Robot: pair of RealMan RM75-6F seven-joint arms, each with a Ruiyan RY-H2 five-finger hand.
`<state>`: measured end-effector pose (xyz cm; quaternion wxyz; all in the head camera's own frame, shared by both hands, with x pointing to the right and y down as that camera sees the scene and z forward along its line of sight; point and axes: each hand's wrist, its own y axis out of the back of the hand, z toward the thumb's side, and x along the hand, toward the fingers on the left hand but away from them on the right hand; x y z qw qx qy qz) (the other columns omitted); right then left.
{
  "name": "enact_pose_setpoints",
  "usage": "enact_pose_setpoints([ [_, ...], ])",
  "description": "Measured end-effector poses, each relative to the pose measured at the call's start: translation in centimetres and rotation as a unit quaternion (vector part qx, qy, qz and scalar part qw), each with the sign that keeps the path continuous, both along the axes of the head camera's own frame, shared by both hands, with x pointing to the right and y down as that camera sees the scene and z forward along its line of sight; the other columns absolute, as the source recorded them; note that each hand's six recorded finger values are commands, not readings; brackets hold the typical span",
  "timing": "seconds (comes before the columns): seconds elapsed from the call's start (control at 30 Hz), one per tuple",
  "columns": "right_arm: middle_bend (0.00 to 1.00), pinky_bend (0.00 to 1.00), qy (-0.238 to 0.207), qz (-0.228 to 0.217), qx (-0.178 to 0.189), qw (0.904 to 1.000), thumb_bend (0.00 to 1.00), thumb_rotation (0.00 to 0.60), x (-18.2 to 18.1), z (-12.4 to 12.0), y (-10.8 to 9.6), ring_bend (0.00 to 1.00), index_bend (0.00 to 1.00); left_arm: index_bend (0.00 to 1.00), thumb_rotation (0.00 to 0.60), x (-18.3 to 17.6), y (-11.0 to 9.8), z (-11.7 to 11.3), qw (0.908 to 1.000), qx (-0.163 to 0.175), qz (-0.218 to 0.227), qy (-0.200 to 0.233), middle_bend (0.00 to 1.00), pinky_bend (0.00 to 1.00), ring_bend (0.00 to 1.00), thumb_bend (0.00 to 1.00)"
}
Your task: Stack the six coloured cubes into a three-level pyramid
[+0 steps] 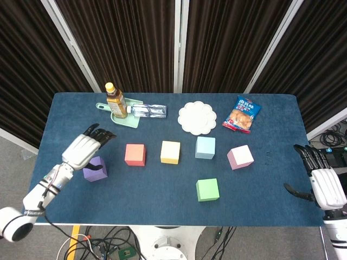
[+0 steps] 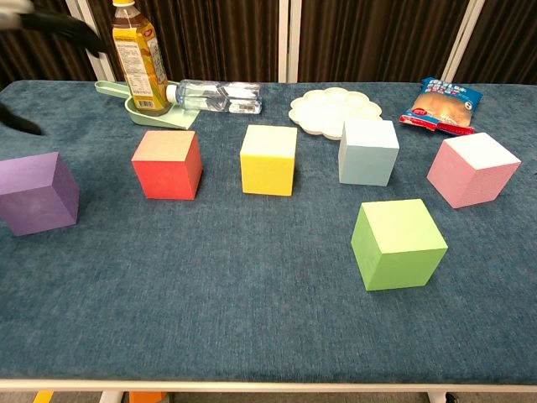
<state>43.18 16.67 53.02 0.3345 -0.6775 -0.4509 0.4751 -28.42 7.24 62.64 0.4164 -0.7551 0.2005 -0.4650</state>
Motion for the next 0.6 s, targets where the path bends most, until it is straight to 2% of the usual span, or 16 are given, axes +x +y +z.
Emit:
enact_pose_setpoints([
  [0.23, 0.08, 0.00, 0.000, -0.003, -0.005, 1.0000, 0.12, 0.600, -0.3, 0.3, -0.2, 0.00, 0.00, 0.10, 0.600, 3.9, -1.3, 4.0, 0.9982, -0.058, 0.013, -0.006, 0.10, 0.04, 0.09, 0.00],
  [0.43, 0.08, 0.00, 0.000, -0.003, -0.006, 1.0000, 0.12, 0.600, -0.3, 0.4, -0.2, 0.00, 0.00, 0.10, 0.600, 5.4, -1.4, 5.5, 0.9976, -0.059, 0.027, -0.023, 0.10, 0.04, 0.09, 0.00],
  [0.6, 0.08, 0.00, -0.001, 0.003, -0.008, 1.0000, 0.12, 0.600, -0.1, 0.5, -0.2, 0.00, 0.00, 0.10, 0.600, 6.5, -0.6, 6.8, 0.9969, -0.061, 0.037, -0.033, 0.10, 0.04, 0.09, 0.00],
])
